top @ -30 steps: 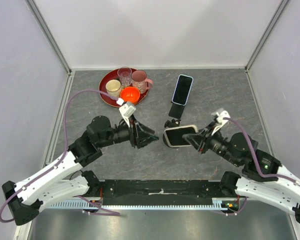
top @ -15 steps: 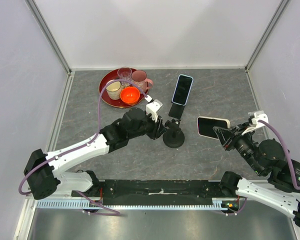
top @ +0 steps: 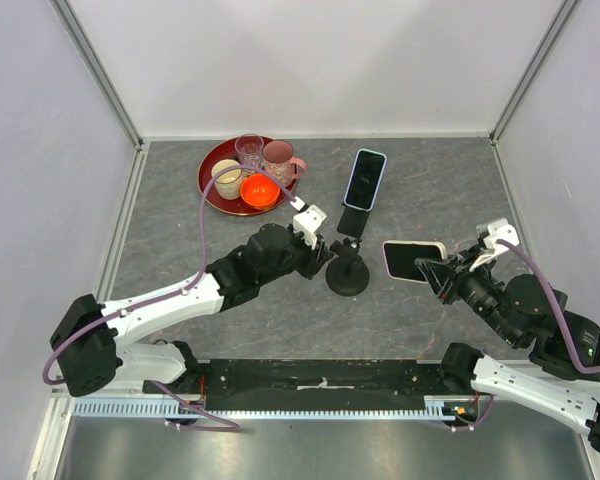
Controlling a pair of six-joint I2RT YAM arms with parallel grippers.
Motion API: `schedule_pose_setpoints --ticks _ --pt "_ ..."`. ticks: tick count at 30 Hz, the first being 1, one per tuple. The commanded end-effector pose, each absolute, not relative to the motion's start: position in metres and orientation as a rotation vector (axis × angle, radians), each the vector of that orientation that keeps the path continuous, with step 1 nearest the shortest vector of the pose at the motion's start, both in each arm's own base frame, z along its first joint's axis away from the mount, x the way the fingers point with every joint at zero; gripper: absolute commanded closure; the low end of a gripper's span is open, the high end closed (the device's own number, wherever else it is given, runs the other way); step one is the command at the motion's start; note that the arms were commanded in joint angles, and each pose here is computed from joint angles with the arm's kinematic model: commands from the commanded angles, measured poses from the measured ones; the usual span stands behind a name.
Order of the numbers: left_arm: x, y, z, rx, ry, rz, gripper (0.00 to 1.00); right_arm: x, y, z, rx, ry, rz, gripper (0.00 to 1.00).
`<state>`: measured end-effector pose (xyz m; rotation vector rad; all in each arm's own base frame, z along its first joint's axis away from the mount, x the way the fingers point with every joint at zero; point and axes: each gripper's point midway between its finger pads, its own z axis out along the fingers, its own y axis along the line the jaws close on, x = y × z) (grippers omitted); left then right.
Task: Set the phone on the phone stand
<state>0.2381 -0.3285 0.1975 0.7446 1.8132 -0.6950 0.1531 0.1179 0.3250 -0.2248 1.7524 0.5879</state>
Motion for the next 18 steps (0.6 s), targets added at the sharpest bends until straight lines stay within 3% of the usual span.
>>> schedule_pose_setpoints --ticks 1,18 --pt "0.244 -0.340 0.215 0.762 1.699 -0.709 0.67 0.154 0.128 0.356 -0.209 1.653 0.672 1.00" --pt "0.256 -0.344 0.204 0.745 1.732 -0.659 0.70 0.155 0.151 0.345 -0.300 1.676 0.698 1.00"
